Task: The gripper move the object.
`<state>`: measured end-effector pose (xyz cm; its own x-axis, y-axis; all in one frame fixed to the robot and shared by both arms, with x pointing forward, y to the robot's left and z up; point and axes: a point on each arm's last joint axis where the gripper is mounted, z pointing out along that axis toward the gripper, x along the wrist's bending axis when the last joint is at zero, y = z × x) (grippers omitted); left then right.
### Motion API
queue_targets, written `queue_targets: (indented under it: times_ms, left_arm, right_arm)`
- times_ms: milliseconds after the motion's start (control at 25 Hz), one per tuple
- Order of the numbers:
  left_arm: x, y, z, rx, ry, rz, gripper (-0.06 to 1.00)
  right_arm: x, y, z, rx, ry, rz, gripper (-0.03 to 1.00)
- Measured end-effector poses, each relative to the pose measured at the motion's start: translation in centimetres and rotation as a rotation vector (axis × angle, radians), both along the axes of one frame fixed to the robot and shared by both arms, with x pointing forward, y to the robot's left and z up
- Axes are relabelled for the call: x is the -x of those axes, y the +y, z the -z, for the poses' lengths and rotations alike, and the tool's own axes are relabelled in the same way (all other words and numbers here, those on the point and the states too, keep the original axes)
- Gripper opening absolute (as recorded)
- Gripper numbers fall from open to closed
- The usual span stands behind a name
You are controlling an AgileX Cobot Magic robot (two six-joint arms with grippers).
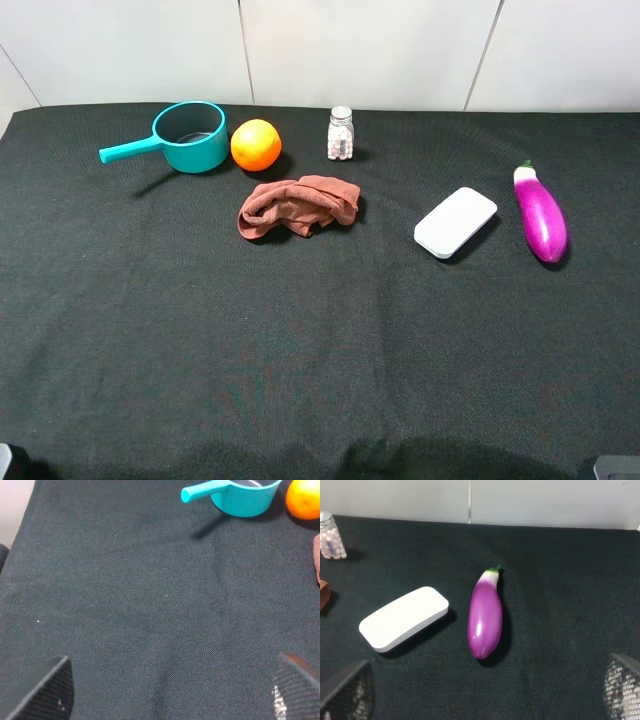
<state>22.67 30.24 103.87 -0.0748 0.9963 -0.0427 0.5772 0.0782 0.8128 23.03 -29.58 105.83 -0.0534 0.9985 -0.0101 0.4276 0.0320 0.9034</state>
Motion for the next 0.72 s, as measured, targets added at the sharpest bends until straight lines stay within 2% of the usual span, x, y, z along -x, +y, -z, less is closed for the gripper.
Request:
queue_targets:
  times_ms: [720]
  left_arm:
    - [0.0, 0.0, 0.0, 0.0, 0.0, 0.0, 0.83]
  right_arm:
    - [0.0, 0.02, 0.0, -0.002, 0.0, -0.001, 0.69]
